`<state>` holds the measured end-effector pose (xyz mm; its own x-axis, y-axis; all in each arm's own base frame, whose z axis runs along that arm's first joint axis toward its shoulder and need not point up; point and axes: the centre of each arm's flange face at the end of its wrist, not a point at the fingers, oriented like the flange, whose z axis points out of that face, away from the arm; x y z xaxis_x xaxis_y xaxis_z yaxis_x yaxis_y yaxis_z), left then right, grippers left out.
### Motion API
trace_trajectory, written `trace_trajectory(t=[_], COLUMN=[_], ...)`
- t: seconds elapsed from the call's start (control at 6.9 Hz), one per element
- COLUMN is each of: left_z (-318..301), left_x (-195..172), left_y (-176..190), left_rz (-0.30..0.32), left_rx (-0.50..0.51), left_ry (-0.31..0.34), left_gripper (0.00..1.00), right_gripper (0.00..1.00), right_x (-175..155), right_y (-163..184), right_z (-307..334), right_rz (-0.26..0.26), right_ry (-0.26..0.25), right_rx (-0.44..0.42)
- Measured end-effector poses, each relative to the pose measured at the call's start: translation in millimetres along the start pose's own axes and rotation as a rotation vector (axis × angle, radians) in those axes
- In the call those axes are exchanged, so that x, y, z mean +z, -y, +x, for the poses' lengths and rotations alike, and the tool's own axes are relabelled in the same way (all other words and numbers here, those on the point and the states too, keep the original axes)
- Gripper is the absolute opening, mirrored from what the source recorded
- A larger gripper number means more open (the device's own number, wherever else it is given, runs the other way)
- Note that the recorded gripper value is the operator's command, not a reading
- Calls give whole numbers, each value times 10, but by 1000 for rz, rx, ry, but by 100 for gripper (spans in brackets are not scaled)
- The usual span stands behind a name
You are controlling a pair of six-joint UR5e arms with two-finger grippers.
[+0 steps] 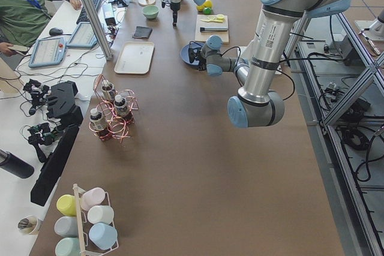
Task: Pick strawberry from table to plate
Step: 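Grasp the red strawberry with the right gripper while the left releases the plate, then lift the strawberry with the right gripper while the left arm withdraws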
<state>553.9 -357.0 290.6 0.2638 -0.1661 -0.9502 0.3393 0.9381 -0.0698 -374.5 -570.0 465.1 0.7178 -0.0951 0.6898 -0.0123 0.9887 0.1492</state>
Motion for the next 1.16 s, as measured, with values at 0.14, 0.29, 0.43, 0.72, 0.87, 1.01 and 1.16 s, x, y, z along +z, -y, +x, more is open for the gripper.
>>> trace_trajectory(t=[0.14,0.29,0.43,0.72,0.87,1.01,1.16], left_z=[12,25,33,33,31,21,-46], left_x=[-11,-24,-34,-65,-105,-172,-284], left_y=[8,18,32,127,253,465,787], left_rz=[1,2,3,13,31,52,63], left_rx=[0,-1,-1,9,57,138,216], left_ry=[-3,-6,-8,-9,-7,10,46], left_gripper=[98,98,98,98,98,98,98], right_gripper=[69,38,0,0,0,0,0], right_x=[13,13,4,-25,-66,-164,-315], right_y=[15,18,14,18,33,62,97], right_z=[12,28,35,21,11,-1,-10], right_rz=[-1,-1,0,3,9,18,26], right_ry=[-3,-3,-1,4,9,20,42], right_rx=[3,4,4,-1,-6,-8,-5])
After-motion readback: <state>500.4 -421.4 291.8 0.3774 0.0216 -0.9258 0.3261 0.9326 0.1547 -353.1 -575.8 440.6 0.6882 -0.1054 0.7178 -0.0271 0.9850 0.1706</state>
